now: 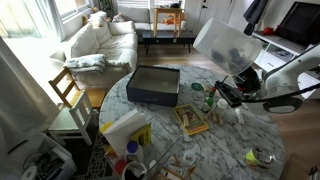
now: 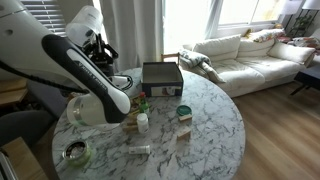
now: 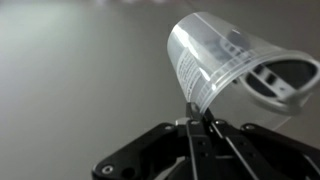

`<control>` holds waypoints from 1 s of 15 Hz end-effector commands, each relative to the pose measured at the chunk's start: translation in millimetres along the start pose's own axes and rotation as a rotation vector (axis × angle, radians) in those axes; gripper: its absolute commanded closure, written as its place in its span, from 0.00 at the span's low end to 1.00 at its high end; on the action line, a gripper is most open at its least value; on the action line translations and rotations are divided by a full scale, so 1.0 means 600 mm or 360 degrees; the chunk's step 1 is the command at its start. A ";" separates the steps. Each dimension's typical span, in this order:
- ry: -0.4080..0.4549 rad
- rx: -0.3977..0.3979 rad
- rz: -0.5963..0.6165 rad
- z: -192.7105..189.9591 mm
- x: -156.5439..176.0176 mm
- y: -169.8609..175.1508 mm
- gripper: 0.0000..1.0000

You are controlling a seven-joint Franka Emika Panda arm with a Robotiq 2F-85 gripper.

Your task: Pick up the clear cup and pour the white shades onto the table, put the clear cup onto the table, pick up the tabasco and put it in the clear cup, pick up the clear cup with the tabasco and put it into the clear storage container

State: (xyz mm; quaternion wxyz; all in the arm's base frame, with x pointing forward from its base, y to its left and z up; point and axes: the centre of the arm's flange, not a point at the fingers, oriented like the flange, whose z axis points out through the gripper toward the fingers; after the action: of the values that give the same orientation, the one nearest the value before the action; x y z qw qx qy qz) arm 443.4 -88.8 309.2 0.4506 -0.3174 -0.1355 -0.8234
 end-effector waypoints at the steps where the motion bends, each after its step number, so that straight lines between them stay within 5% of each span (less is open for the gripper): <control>1: -0.0075 0.0025 -0.0036 -0.017 0.004 0.004 0.99; 10: -0.0610 0.0084 -0.0189 -0.025 0.038 0.038 0.99; 15: -0.0945 0.0059 -0.0146 0.042 0.053 0.039 0.99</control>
State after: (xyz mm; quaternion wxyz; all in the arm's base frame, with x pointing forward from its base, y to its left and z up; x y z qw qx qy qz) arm 458.6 -125.8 314.2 0.3742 -0.4773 -0.2602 -0.7513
